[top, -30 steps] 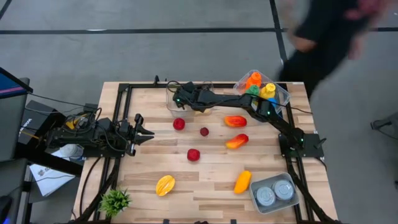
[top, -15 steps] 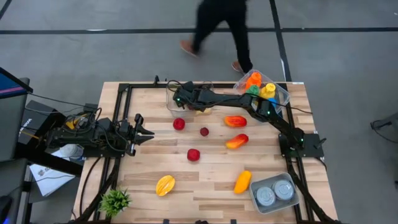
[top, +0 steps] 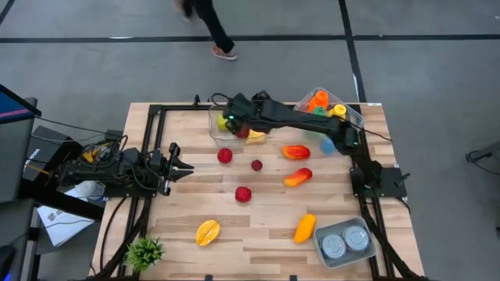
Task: Pick & Place Food Item
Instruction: Put the yellow starfruit into the transparent bin
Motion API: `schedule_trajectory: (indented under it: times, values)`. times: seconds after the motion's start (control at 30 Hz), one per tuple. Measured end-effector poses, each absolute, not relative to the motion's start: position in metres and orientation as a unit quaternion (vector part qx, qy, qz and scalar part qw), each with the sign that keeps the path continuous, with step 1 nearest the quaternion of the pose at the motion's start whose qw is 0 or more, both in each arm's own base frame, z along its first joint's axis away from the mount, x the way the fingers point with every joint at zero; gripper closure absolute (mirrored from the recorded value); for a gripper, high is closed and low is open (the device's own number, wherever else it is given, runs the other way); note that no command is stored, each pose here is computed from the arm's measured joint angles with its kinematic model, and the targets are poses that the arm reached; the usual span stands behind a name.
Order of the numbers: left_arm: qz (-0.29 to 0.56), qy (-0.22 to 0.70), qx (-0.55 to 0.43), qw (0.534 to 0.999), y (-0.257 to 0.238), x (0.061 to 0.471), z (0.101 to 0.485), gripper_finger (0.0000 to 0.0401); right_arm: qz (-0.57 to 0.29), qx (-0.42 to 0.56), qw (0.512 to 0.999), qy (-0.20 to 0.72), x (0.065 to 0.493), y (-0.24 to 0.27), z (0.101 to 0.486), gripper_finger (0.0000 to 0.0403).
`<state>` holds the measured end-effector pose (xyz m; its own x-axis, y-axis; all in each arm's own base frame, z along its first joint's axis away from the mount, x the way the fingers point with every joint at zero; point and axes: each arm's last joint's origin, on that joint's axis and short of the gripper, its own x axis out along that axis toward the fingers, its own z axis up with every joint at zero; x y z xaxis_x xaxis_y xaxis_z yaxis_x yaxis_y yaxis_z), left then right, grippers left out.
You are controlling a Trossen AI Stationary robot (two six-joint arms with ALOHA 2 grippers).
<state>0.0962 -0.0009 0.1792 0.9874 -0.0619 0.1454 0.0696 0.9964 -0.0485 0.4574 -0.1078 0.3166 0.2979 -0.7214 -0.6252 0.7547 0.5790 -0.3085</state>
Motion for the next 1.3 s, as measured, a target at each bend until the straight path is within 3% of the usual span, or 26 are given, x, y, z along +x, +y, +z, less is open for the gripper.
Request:
schedule_trajectory:
  times: [0.33,0.63,0.87,1.07,1.3]
  values:
    - [-0.033,-0.072,-0.027,0.996,-0.001,0.096,0.179,0.0348,-0.475,-0.042,0.804,0.355,0.355,-0.022,0.423,0.0069]
    - [-0.033,-0.072,-0.027,0.997,-0.001,0.096,0.179,0.0348,-0.442,-0.011,0.85,0.286,0.259,0.04,0.459,0.007]
    - [-0.033,-0.078,-0.026,0.996,-0.001,0.096,0.18,0.0348,-0.416,0.01,0.865,0.282,0.197,0.062,0.411,0.007]
    - [-0.033,-0.082,-0.026,0.996,-0.001,0.096,0.181,0.0348,-0.4,0.073,0.87,0.279,0.16,0.076,0.33,0.007]
    - [-0.033,-0.082,-0.026,0.996,-0.001,0.096,0.181,0.0348,-0.325,0.117,0.887,0.307,0.148,0.102,0.239,0.007]
